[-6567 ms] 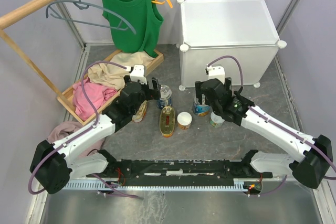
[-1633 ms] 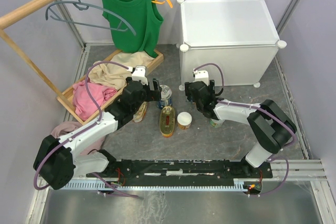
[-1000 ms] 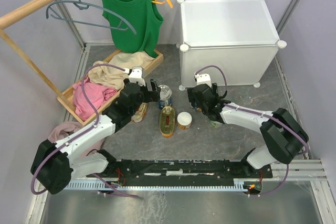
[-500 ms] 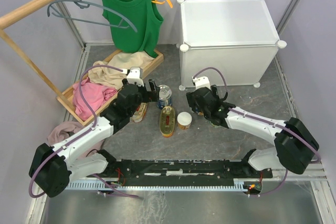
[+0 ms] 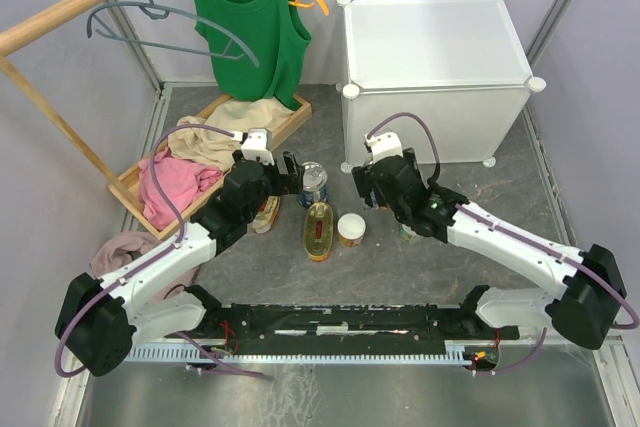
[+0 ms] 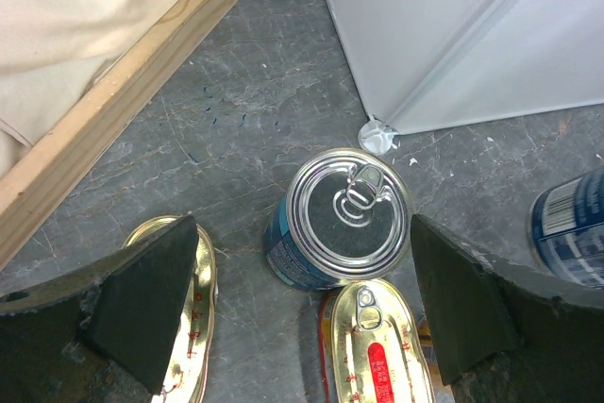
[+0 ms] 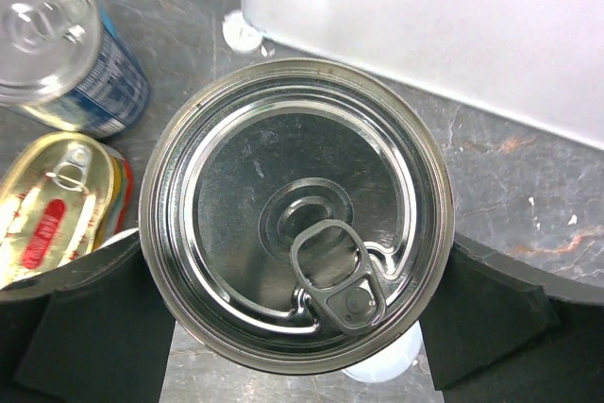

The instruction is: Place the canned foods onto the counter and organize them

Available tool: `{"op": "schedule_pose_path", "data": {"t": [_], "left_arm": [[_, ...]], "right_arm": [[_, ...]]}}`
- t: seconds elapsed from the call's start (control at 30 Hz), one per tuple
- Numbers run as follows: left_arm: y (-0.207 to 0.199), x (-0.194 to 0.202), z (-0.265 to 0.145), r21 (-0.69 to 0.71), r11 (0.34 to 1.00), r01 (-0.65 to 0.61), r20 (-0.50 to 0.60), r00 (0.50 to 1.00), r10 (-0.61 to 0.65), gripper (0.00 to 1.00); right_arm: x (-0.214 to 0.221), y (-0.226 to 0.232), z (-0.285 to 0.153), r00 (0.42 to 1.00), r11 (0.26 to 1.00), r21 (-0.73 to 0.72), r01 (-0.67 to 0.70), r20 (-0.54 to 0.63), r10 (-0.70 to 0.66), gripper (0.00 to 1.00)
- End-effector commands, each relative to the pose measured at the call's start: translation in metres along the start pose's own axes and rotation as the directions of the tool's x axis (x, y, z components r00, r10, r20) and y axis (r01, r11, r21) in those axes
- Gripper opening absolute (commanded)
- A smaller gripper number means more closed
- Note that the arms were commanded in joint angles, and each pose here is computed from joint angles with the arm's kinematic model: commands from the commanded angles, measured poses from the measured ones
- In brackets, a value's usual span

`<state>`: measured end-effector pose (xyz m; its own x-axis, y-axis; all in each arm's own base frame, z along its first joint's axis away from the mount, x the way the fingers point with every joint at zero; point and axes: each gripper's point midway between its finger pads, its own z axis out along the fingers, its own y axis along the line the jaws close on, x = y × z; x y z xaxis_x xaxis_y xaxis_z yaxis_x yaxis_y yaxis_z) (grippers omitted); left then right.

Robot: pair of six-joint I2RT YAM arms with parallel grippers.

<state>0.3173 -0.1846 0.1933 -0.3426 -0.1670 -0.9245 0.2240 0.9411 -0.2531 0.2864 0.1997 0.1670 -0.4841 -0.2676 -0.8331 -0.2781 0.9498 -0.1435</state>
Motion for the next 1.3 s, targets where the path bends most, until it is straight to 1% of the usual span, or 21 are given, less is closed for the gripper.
{"op": "schedule_pose_path", "data": {"t": [0.0,0.27,0.7,1.0,1.27], "left_arm": [[-0.005,-0.021,-0.001,0.016,0.999,0.048,0.062,0.997,-0.048,0.99],[-0.008,-0.023,-0.002,0.024,0.999,0.047,0.060,0.997,-0.048,0.99],[-0.007,-0.024,-0.005,0.026,0.999,0.046,0.061,0.997,-0.047,0.99],[-0.008,-0.025,-0.005,0.032,0.998,0.047,0.062,0.997,-0.049,0.99],[-0.007,-0.023,-0.005,0.031,0.999,0.045,0.057,0.997,-0.047,0.99]], "right_arm": [[-0.104,-0.010,-0.048,0.961,0.993,-0.034,-0.110,0.251,0.115,0.01],[-0.162,-0.024,-0.089,0.933,0.991,-0.053,-0.126,0.334,0.137,0.01],[-0.235,-0.039,-0.123,0.887,0.993,-0.025,-0.119,0.446,0.118,0.01],[-0.281,-0.048,-0.135,0.858,0.993,0.029,-0.117,0.506,0.087,0.01],[-0.312,-0.065,-0.123,0.847,0.989,0.057,-0.140,0.524,0.090,0.01]]}}
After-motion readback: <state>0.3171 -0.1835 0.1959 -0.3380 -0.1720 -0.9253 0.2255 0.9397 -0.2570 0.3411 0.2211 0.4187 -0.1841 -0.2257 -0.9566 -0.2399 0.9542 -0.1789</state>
